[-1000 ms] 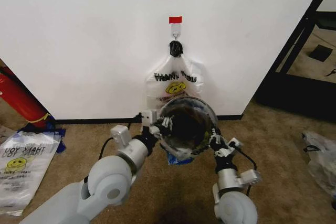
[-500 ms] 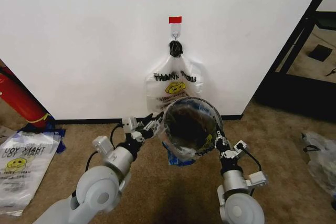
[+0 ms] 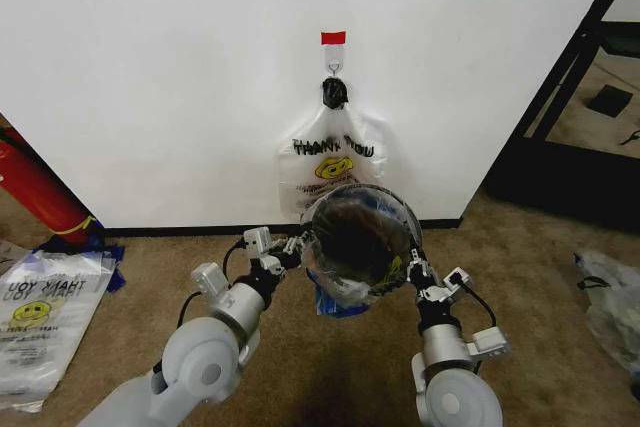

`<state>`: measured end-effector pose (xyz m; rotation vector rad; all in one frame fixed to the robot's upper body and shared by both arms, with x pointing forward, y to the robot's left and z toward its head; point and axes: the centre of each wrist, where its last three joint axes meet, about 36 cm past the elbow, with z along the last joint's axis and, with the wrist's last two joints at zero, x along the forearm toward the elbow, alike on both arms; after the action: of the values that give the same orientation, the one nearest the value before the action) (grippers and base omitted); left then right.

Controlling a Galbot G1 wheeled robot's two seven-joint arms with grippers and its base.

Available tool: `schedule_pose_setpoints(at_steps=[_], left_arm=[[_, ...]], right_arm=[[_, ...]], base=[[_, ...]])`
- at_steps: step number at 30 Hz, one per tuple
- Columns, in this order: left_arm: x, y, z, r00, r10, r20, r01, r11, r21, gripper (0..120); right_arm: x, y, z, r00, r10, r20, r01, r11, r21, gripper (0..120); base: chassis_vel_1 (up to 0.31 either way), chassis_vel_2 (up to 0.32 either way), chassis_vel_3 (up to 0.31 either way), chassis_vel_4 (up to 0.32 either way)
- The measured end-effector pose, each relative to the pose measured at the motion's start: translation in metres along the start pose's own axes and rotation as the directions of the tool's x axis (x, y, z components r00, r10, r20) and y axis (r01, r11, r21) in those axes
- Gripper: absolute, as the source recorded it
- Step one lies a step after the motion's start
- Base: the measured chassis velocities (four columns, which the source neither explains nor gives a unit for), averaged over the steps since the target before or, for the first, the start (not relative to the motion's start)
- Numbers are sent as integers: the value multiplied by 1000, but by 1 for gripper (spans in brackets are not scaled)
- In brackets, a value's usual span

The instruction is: Pick up the garbage bag from the wall and place it over the trash bin.

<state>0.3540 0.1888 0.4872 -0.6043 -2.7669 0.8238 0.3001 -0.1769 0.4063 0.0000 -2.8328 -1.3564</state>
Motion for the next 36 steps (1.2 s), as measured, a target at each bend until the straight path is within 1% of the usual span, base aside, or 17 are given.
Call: schedule_pose_setpoints(at_steps=[3, 7, 8, 9, 13, 17, 21, 23, 27, 29, 30, 33, 34, 35, 36], left_arm=[[-1, 1, -3, 1000, -3, 10, 3, 1000, 7, 0], [2, 0, 0, 1000, -3, -2, 3, 1000, 10, 0], [5, -1, 8, 1000, -3, -24, 3, 1000, 6, 0], [5, -1, 8, 1000, -3, -24, 3, 1000, 6, 0], [6, -1, 22, 998, -2, -57, 2, 1000, -4, 0], [2, 0, 20, 998, 0, -63, 1, 1000, 5, 0], [-2, 0, 15, 998, -9, -68, 10, 1000, 25, 0], [1, -3, 8, 997, -5, -74, 8, 999, 33, 11], [6, -8, -3, 997, 1, -72, 0, 1000, 20, 26], [10, -8, -12, 996, -10, -93, 8, 1000, -28, 36], [10, -8, -12, 996, -10, -93, 8, 1000, -28, 36], [12, -6, -16, 993, -33, -109, 25, 997, -77, 46], [14, -4, -18, 991, -53, -119, 40, 993, -115, 53], [14, -3, -19, 991, -59, -121, 43, 991, -126, 54], [16, -1, -19, 989, -76, -124, 56, 985, -162, 61]], right_arm=[[1, -1, 0, 1000, 2, 0, -2, 1000, 2, 1], [1, -1, 0, 1000, 1, -1, -1, 1000, 3, 1], [1, 1, 0, 1000, -3, -1, 3, 1000, 0, 1], [1, 1, 0, 1000, -3, -1, 3, 1000, 0, 1], [3, 6, -2, 1000, -16, -1, 16, 1000, -4, 1], [5, 7, -3, 1000, -18, 1, 18, 1000, -4, 1], [8, 6, -3, 1000, -19, -2, 19, 1000, -3, 1], [9, 5, -3, 1000, -17, -3, 17, 1000, -2, 1], [8, 4, -2, 1000, -16, -3, 16, 1000, 0, 1], [6, 4, -2, 1000, -19, -1, 19, 1000, 2, 1], [6, 4, -2, 1000, -19, -1, 19, 1000, 2, 1], [5, 5, -2, 1000, -20, 1, 20, 1000, 2, 1], [5, 4, -2, 1000, -18, 1, 18, 1000, 2, 1], [4, 4, -2, 1000, -17, 2, 17, 1000, 2, 1], [4, 3, -2, 1000, -14, 3, 14, 1000, 2, 1]], base=[[0, 0, 0, 0], [0, 0, 0, 0], [0, 0, 0, 0], [0, 0, 0, 0], [0, 0, 0, 0], [0, 0, 0, 0], [0, 0, 0, 0], [0, 0, 0, 0], [0, 0, 0, 0], [0, 0, 0, 0], [0, 0, 0, 0], [0, 0, 0, 0], [0, 0, 0, 0], [0, 0, 0, 0], [0, 0, 0, 0]])
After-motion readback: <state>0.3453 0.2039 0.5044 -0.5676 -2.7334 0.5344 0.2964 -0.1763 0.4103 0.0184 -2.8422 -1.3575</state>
